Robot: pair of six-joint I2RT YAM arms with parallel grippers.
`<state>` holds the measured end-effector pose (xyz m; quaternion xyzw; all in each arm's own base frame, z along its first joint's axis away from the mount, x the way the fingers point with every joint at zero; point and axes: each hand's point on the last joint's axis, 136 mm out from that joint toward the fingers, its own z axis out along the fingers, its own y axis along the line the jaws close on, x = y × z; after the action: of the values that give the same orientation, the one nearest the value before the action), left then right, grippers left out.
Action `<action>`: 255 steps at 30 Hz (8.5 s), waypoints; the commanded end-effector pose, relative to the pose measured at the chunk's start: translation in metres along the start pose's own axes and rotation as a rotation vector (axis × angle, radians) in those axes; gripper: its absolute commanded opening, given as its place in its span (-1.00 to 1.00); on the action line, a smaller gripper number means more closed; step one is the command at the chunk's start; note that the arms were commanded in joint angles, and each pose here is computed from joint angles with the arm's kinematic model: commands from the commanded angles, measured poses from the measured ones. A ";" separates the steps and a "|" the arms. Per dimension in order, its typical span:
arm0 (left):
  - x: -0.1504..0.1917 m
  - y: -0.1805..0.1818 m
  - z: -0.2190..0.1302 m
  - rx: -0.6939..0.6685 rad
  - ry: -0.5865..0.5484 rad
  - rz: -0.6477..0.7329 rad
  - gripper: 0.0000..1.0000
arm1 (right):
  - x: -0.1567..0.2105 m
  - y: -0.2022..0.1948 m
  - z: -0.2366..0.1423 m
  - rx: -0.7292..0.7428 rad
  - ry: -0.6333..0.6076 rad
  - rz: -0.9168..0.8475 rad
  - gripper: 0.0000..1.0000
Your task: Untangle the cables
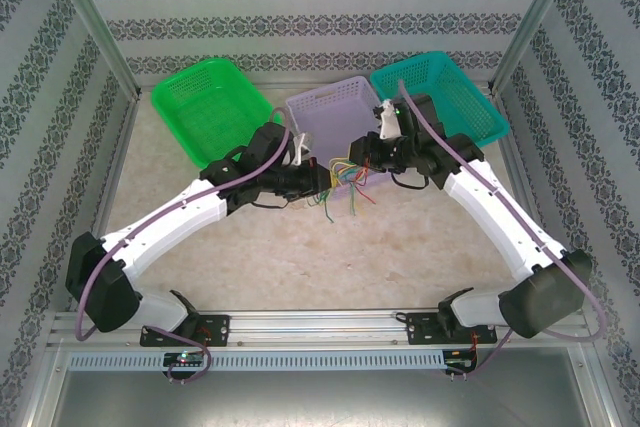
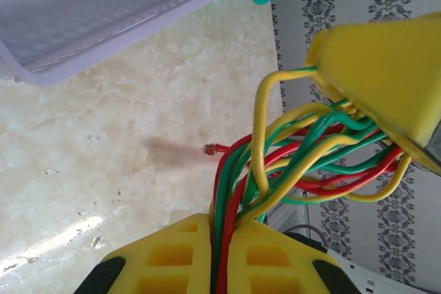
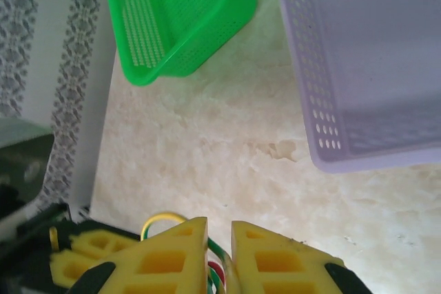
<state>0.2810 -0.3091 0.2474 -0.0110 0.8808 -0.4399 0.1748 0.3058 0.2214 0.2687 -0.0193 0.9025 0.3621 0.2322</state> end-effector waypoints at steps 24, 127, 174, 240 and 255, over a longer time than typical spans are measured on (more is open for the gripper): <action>-0.016 0.045 -0.029 -0.092 -0.078 -0.107 -1.00 | 0.032 0.007 -0.034 -0.115 -0.195 0.085 0.33; 0.033 0.184 -0.078 -0.600 -0.039 -0.140 -1.00 | 0.163 -0.083 0.061 0.330 0.144 0.177 -0.10; -0.032 0.012 -0.115 -0.052 -0.223 -0.254 -1.00 | -0.001 0.042 0.070 -0.584 -0.469 1.192 0.04; -0.001 0.138 -0.073 -0.471 -0.101 0.005 0.15 | 0.018 -0.075 -0.020 0.271 -0.446 0.416 -1.00; 0.056 0.003 -0.029 0.153 -0.078 0.239 0.16 | 0.031 -0.100 -0.026 0.271 -0.423 0.909 -1.00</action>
<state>0.2171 -0.2706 0.2244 0.0705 0.8638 -0.4410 0.2331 0.2903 0.1323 0.2016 0.4338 0.8151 0.2841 0.2584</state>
